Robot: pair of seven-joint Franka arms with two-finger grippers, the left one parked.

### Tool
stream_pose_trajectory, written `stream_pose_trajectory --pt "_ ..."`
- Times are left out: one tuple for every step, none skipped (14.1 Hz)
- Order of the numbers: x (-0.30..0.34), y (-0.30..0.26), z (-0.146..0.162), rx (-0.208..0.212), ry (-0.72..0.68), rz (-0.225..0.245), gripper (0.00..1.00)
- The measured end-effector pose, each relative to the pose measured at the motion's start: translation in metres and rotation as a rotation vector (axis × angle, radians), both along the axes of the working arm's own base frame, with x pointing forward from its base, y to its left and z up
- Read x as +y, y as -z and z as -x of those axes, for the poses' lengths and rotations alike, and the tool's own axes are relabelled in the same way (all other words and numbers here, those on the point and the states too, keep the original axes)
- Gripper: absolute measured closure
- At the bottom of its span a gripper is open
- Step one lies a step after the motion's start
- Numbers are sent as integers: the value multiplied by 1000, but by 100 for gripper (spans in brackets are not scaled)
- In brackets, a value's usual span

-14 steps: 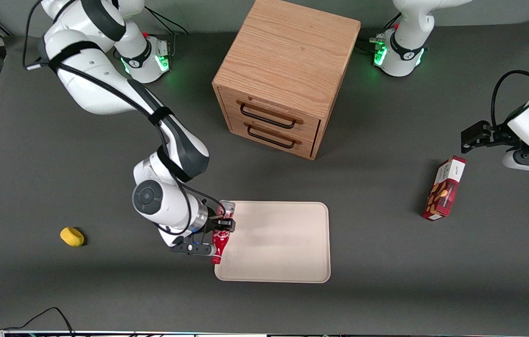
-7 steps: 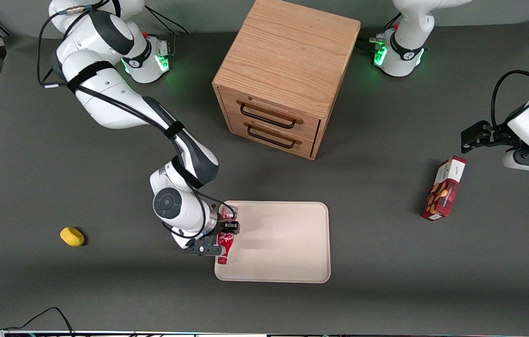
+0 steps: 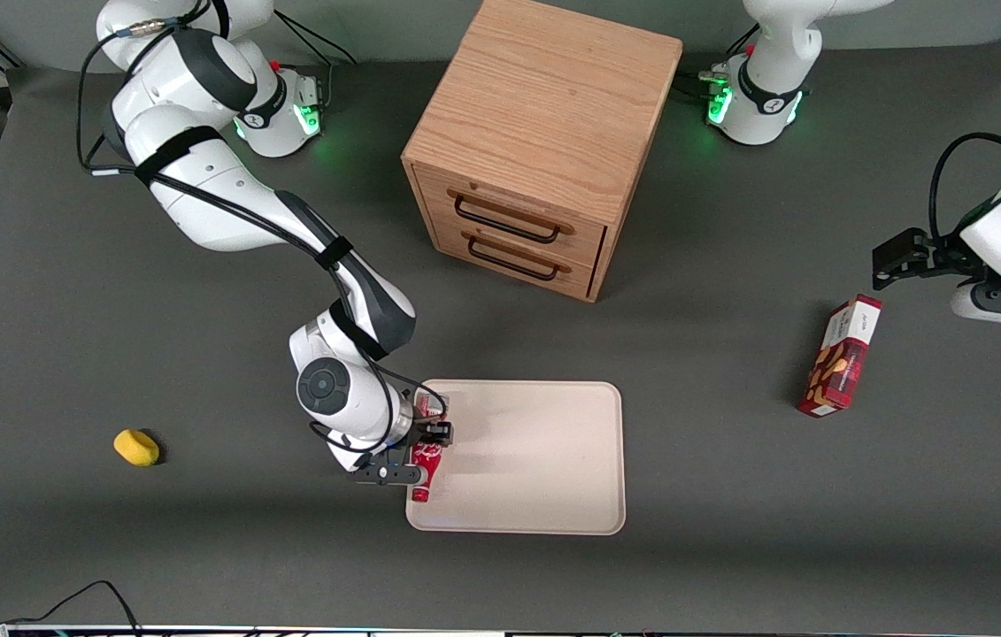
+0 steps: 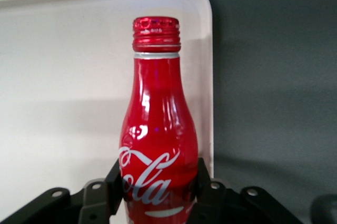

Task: Place coke bottle on tray
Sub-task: 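Lower the bottle onto the tray and open the right gripper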

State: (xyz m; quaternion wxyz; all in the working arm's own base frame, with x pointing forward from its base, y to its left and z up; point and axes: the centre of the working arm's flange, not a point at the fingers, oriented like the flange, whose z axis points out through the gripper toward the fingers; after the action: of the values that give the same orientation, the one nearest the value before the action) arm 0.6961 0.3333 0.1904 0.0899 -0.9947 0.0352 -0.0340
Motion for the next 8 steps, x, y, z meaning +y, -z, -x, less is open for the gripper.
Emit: stream_pose_trajectory --pt "0 -1 -1 -16 -1 20 33" --pt "0 -2 -1 -29 3 35 22" --pt "1 -3 -2 -35 8 45 13" --pt "2 -3 -1 -38 9 49 4" --pt "2 -3 -1 -39 9 50 0" --pt "2 -3 -1 -39 9 51 0" --pt "2 -3 -1 -39 9 51 0" --pt "2 -3 -1 -39 9 51 0"
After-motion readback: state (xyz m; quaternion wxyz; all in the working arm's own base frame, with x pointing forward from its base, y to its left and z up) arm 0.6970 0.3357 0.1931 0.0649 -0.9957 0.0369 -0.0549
